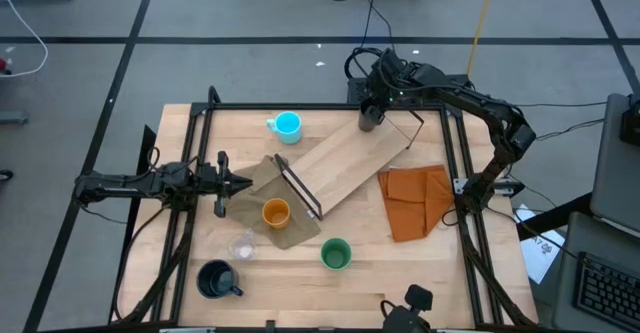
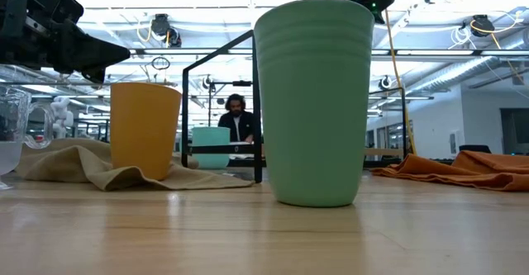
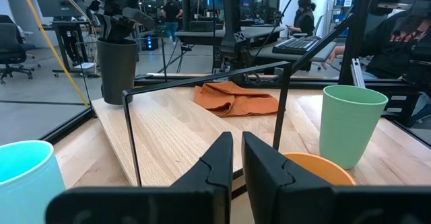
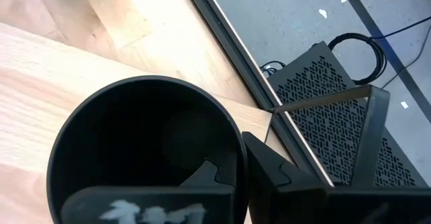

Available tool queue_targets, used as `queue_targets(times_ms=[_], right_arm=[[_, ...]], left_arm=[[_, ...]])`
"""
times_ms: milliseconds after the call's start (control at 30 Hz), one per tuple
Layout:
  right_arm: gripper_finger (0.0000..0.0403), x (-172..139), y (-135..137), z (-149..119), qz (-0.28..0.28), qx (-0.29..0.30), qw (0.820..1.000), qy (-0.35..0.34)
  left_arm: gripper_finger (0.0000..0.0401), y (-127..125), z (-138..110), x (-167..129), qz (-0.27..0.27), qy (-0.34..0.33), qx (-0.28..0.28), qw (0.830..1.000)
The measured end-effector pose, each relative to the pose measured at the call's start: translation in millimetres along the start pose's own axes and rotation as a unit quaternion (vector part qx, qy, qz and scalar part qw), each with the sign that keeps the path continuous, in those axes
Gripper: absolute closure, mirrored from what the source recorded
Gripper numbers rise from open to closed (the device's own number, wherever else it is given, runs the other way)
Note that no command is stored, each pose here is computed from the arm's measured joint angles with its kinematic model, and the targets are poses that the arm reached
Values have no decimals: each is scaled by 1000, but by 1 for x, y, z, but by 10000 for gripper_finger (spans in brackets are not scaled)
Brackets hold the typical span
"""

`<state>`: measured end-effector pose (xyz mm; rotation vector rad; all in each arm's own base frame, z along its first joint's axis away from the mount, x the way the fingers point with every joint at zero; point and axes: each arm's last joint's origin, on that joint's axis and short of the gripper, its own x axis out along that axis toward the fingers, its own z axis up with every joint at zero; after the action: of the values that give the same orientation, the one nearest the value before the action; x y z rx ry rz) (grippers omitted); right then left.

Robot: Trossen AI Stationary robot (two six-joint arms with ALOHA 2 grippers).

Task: Stack small to large cups/mugs on shelf
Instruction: Put the black cup on the shelf

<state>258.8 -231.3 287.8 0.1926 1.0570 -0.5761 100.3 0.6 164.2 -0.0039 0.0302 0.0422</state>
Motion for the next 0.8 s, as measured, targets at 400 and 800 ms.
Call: queue_targets(times_ms=[400,800], right_arm=[[403,5,0,-1,1,1,1000,10],[403,5,0,-2,3,-1,1000,18]], left_arm=[[366,0,0,0,0,0,0,1000],[366,0,0,0,0,0,0,1000]])
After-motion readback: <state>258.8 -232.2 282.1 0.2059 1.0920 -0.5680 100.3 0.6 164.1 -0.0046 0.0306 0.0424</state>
